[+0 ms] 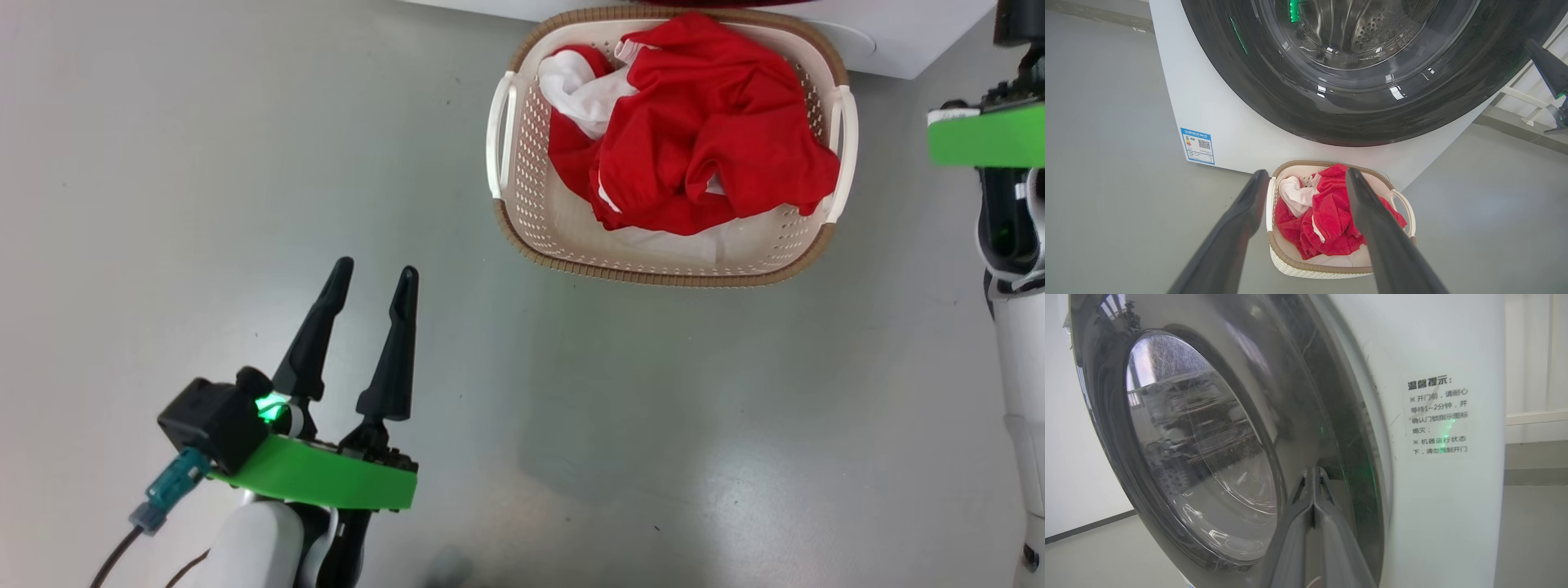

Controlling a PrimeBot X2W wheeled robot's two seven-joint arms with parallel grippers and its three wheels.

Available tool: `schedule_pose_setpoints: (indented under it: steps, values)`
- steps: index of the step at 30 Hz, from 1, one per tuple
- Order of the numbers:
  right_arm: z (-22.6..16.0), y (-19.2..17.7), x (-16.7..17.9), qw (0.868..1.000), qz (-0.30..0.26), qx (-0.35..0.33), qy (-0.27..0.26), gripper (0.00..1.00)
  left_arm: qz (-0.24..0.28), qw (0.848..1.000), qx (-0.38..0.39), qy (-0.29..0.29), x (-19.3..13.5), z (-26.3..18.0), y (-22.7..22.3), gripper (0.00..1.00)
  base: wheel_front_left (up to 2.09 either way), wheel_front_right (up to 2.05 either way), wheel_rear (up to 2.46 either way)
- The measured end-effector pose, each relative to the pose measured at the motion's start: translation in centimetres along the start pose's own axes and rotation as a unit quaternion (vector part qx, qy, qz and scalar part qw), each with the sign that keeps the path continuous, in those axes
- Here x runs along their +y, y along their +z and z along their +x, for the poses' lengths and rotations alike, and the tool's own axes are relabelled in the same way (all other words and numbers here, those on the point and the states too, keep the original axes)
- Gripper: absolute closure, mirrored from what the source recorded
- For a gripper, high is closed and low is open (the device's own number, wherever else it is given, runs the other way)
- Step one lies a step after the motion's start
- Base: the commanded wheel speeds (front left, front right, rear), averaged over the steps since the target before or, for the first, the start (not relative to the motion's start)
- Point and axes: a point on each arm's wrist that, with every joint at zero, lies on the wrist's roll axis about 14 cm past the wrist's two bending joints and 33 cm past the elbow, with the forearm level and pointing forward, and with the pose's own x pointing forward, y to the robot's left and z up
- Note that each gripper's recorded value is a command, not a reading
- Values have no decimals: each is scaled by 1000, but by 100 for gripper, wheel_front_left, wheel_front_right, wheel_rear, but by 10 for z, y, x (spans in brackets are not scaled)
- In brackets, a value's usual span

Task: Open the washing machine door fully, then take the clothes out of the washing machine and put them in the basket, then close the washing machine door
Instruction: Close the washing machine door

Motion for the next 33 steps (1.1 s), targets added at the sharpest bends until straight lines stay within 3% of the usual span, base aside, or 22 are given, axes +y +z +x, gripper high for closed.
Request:
schedule_pose_setpoints:
  steps: [20,29,33]
  values:
    - [14,12,1,1000,1,-19,2,100,-1,1000,-9,-7,-5,4,5,0,0,0,0]
    - [-23,-6,11,999,-14,39,13,100,4,1000,-24,-4,-4,0,19,0,0,0,0]
    - [-39,-4,12,998,-18,52,12,56,14,999,-28,-6,-4,-3,23,0,0,0,0]
